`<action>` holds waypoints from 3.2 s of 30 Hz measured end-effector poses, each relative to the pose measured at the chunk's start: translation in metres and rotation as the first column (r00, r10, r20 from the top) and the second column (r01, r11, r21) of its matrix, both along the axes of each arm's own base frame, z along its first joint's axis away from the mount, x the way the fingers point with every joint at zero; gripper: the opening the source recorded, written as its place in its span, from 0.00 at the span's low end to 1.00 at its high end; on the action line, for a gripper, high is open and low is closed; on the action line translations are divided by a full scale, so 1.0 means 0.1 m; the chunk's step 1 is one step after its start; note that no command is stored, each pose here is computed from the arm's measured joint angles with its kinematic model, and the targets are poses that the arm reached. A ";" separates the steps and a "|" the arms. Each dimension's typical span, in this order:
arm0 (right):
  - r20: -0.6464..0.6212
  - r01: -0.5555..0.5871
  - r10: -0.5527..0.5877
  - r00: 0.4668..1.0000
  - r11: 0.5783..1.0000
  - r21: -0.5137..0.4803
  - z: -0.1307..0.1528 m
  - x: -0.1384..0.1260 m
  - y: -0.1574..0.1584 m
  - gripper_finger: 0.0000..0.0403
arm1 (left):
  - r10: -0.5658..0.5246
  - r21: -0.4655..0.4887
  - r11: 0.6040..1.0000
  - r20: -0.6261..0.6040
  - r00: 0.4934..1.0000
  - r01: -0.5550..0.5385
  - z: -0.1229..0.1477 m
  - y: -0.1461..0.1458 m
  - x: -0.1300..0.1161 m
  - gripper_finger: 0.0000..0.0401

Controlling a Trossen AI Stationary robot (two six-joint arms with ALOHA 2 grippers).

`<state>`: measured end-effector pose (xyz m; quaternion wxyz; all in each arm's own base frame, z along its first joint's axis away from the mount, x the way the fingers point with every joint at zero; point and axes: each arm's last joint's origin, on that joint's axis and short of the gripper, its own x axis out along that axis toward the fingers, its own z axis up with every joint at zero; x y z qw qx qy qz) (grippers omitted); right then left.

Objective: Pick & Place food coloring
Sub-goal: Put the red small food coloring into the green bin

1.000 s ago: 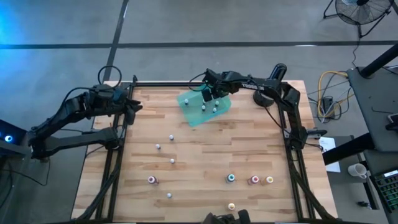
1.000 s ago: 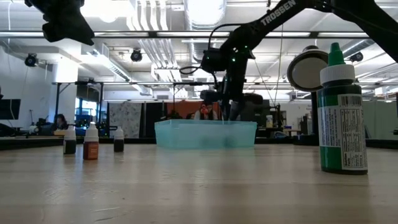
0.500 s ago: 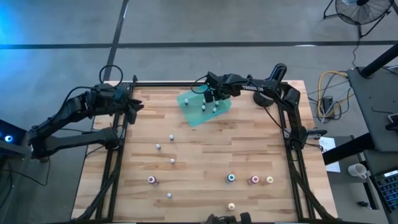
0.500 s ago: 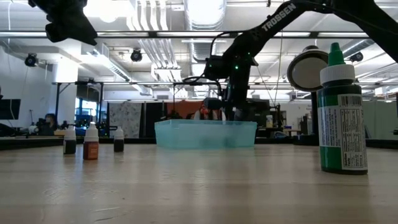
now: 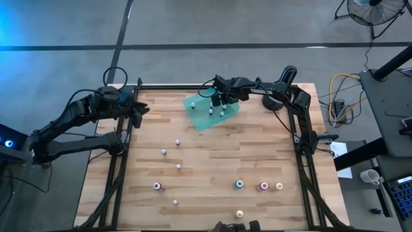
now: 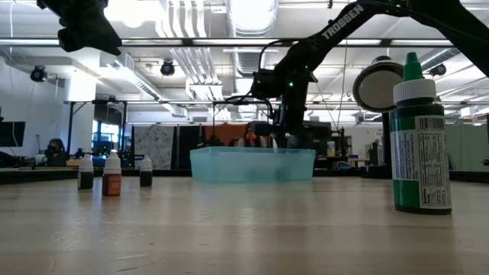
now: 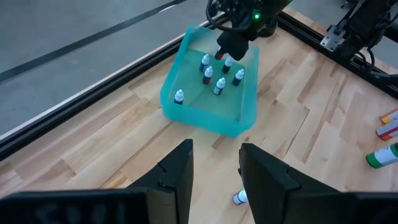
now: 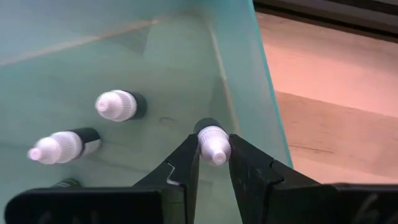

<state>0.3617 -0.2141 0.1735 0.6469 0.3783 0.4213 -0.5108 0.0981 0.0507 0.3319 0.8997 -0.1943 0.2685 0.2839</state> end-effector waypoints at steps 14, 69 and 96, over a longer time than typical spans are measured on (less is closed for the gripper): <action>0.010 -0.002 0.002 1.000 1.000 -0.003 -0.05 0.00 0.01 0.21 | 0.000 0.000 1.000 0.000 1.000 0.000 0.00 0.00 0.00 0.26; -0.106 -0.752 0.745 0.659 0.647 -0.129 1.20 0.61 1.45 0.35 | -0.045 0.080 0.996 -0.061 0.997 0.050 -0.04 0.09 0.16 0.26; -0.122 -0.423 0.405 0.906 0.863 -0.275 1.52 -0.14 2.80 0.35 | -0.536 0.011 0.820 -0.333 0.776 0.572 -0.93 0.11 0.72 0.26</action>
